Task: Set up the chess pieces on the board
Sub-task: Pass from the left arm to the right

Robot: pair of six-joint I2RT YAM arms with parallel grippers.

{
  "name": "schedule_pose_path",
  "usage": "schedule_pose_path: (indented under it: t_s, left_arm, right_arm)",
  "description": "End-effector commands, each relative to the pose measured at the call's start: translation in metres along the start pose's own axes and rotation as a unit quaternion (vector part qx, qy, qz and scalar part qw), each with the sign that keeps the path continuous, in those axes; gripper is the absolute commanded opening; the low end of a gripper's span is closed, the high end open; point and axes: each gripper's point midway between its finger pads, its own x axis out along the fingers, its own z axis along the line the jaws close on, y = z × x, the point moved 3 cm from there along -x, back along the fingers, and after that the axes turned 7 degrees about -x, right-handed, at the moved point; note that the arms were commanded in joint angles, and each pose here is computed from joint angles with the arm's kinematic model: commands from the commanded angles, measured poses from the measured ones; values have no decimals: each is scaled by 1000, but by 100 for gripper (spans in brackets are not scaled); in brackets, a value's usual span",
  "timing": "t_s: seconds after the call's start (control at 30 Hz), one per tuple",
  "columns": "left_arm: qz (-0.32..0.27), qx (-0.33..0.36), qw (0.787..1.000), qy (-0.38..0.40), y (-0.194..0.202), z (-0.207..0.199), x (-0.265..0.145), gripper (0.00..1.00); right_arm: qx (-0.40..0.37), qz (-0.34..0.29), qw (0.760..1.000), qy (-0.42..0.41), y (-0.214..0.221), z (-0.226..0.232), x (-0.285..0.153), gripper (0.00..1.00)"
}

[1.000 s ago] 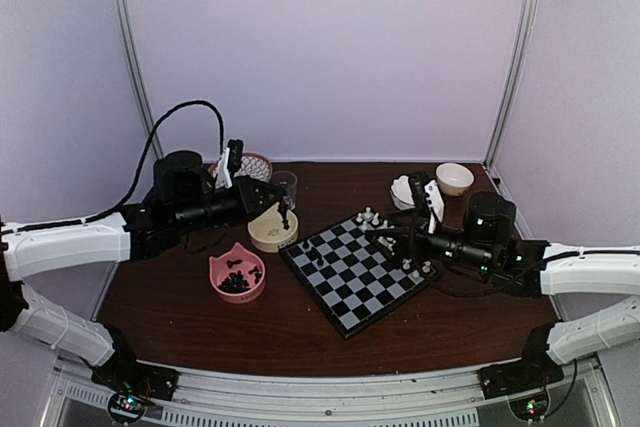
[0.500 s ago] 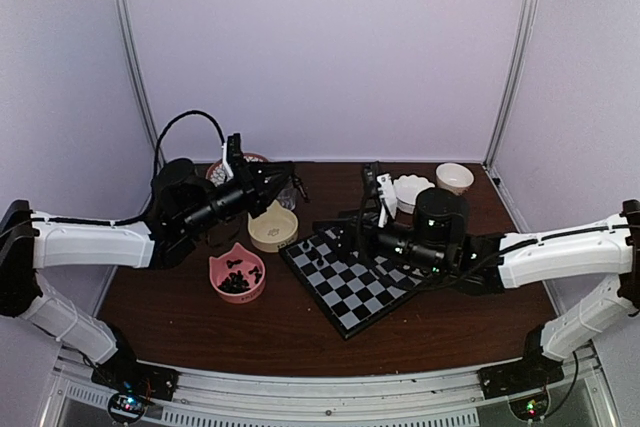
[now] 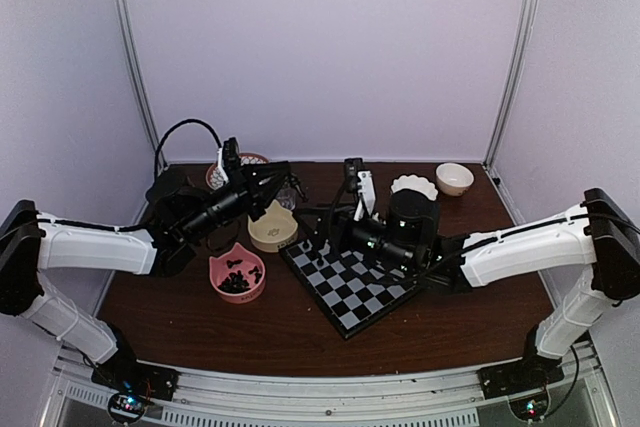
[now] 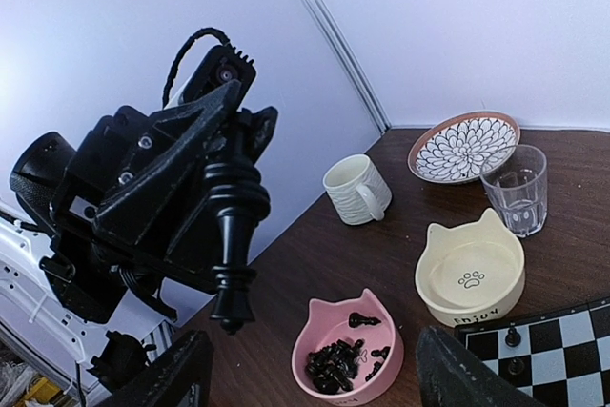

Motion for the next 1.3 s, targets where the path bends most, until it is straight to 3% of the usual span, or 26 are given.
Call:
schedule_pose_path:
  t_s: [0.0,0.23,0.67,0.8,0.9,1.07,1.27]
  left_arm:
    - [4,1,999,34,2,-12,-3,8]
    - [3,-7,999,33,2,-6,-3,8]
    - [9,-16,999,37,4,-3,0,9]
    - [14,-14,999,29,6,0,-1,11]
    - [15,-12,1000,21,6,2,-2,17]
    - [26,-9,1000,8,8,5,-1,41]
    - [52,6,998,-17,7,4,-5,44]
  right_arm:
    - [15,-49,998,-31,-26,17,7,73]
    - [15,-60,996,-57,-29,25,6,62]
    - [18,-59,997,-52,-32,24,7,29]
    - [18,-60,997,-44,-31,21,5,23]
    - [19,-59,997,-41,-31,20,3,15]
    - [20,-59,997,-41,-31,20,0,12]
    - [14,-41,998,-42,-26,19,-9,11]
